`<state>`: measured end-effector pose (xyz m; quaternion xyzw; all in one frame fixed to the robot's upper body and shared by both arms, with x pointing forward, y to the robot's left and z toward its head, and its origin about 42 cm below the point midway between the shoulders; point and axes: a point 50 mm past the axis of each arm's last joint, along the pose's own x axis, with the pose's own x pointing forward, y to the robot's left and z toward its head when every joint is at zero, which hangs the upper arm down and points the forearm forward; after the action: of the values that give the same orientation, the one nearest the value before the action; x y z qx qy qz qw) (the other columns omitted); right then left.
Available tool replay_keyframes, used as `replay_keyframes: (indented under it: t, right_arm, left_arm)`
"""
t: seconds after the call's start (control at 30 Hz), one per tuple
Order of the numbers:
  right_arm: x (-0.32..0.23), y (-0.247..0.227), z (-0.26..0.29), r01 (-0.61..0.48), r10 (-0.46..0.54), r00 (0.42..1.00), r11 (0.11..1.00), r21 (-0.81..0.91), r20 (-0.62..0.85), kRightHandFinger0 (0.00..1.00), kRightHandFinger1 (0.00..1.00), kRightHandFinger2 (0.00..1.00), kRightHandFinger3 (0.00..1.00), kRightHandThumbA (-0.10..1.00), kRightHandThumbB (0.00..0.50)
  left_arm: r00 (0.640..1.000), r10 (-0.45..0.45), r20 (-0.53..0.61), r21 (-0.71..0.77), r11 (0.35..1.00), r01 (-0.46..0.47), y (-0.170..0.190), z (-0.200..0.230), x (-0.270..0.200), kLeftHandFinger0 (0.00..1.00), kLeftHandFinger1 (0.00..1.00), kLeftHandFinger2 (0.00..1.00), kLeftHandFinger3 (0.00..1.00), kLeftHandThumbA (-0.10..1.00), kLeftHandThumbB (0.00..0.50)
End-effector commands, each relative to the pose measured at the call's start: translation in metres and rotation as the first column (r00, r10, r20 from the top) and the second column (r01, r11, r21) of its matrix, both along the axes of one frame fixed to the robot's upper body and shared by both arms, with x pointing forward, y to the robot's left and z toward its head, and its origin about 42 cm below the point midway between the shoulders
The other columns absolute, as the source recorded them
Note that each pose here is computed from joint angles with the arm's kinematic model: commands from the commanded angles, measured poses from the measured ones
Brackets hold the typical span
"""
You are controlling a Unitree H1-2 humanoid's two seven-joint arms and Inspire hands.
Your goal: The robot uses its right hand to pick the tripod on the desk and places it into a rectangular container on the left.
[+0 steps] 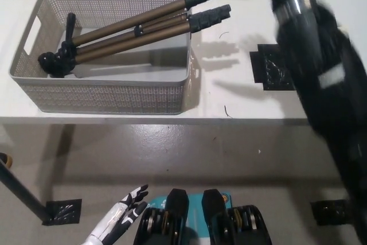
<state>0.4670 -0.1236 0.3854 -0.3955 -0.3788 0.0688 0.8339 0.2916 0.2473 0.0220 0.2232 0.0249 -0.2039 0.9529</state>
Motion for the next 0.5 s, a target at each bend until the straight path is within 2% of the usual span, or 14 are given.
replay_keyframes:
  t: [0.0, 0.03, 0.1, 0.13, 0.17, 0.2, 0.23, 0.27, 0.3, 0.37, 0.4, 0.43, 0.47]
  right_arm:
    - [-0.285, -0.113, -0.018, -0.458, 0.269, 0.85, 0.801, 0.385, 0.453, 1.0, 1.0, 1.0, 1.0, 1.0, 0.5]
    - [-0.293, -0.115, -0.028, -0.483, 0.304, 0.854, 0.765, 0.426, 0.422, 1.0, 1.0, 1.0, 1.0, 1.0, 0.5]
    - [-0.309, -0.115, -0.058, -0.504, 0.374, 0.863, 0.695, 0.513, 0.34, 1.0, 1.0, 1.0, 1.0, 1.0, 0.456]
    - [-0.311, -0.115, -0.066, -0.489, 0.376, 0.872, 0.691, 0.531, 0.313, 1.0, 1.0, 1.0, 1.0, 1.0, 0.444]
    - [-0.315, -0.116, -0.084, -0.412, 0.35, 0.91, 0.7, 0.583, 0.223, 1.0, 1.0, 1.0, 1.0, 1.0, 0.491]
    - [-0.319, -0.116, -0.097, -0.361, 0.347, 0.926, 0.691, 0.627, 0.151, 1.0, 1.0, 1.0, 1.0, 1.0, 0.498]
    - [-0.321, -0.116, -0.117, -0.289, 0.329, 0.942, 0.695, 0.659, 0.067, 1.0, 1.0, 1.0, 1.0, 1.0, 0.431]
    - [-0.321, -0.117, -0.128, -0.24, 0.292, 0.956, 0.722, 0.649, 0.029, 1.0, 1.0, 1.0, 1.0, 1.0, 0.433]
    - [-0.32, -0.117, -0.149, -0.152, 0.25, 0.967, 0.715, 0.682, -0.047, 1.0, 1.0, 1.0, 1.0, 1.0, 0.478]
    - [-0.313, -0.12, -0.191, -0.083, 0.263, 0.952, 0.715, 0.694, -0.158, 1.0, 1.0, 1.0, 1.0, 1.0, 0.423]
    - [-0.309, -0.119, -0.215, -0.014, 0.279, 0.923, 0.709, 0.705, -0.263, 1.0, 1.0, 1.0, 1.0, 1.0, 0.423]
    - [-0.308, -0.119, -0.217, -0.008, 0.281, 0.92, 0.708, 0.706, -0.272, 1.0, 1.0, 1.0, 1.0, 1.0, 0.423]
    - [-0.303, -0.118, -0.242, 0.051, 0.304, 0.882, 0.697, 0.715, -0.36, 1.0, 1.0, 1.0, 1.0, 1.0, 0.426]
  left_arm:
    - [0.999, 0.006, 0.045, -0.046, 0.999, -0.004, 0.002, 0.002, 0.005, 1.0, 1.0, 1.0, 1.0, 1.0, 0.5]
    - [0.999, 0.016, 0.035, -0.055, 0.998, -0.014, 0.002, 0.002, 0.006, 1.0, 1.0, 1.0, 1.0, 1.0, 0.5]
    - [0.999, 0.028, 0.033, -0.068, 0.997, -0.025, 0.003, -0.002, 0.004, 1.0, 1.0, 1.0, 1.0, 1.0, 0.5]
    - [0.999, 0.031, 0.034, -0.071, 0.997, -0.029, 0.003, -0.003, 0.003, 1.0, 1.0, 1.0, 1.0, 1.0, 0.5]
    - [0.999, 0.035, 0.033, -0.082, 0.996, -0.033, 0.002, -0.003, 0.003, 1.0, 1.0, 1.0, 1.0, 1.0, 0.5]
    - [0.999, 0.037, 0.031, -0.089, 0.995, -0.034, 0.002, -0.003, 0.003, 1.0, 1.0, 1.0, 1.0, 1.0, 0.5]
    - [0.999, 0.04, 0.031, -0.097, 0.995, -0.037, 0.001, -0.003, 0.004, 1.0, 1.0, 1.0, 1.0, 1.0, 0.5]
    - [0.999, 0.042, 0.033, -0.102, 0.994, -0.038, 0.0, -0.003, 0.005, 1.0, 1.0, 1.0, 1.0, 1.0, 0.5]
    - [0.998, 0.041, 0.038, -0.11, 0.993, -0.037, -0.001, -0.001, 0.006, 1.0, 1.0, 1.0, 1.0, 1.0, 0.5]
    - [0.998, 0.047, 0.048, -0.123, 0.992, -0.041, -0.002, 0.0, 0.006, 1.0, 1.0, 1.0, 1.0, 1.0, 0.5]
    - [0.997, 0.053, 0.057, -0.134, 0.99, -0.045, -0.003, 0.001, 0.007, 1.0, 1.0, 1.0, 1.0, 1.0, 0.5]
    - [0.997, 0.053, 0.058, -0.135, 0.99, -0.045, -0.002, 0.001, 0.007, 1.0, 1.0, 1.0, 1.0, 1.0, 0.5]
    - [0.996, 0.061, 0.072, -0.143, 0.988, -0.05, -0.001, 0.002, 0.006, 1.0, 1.0, 1.0, 1.0, 1.0, 0.5]
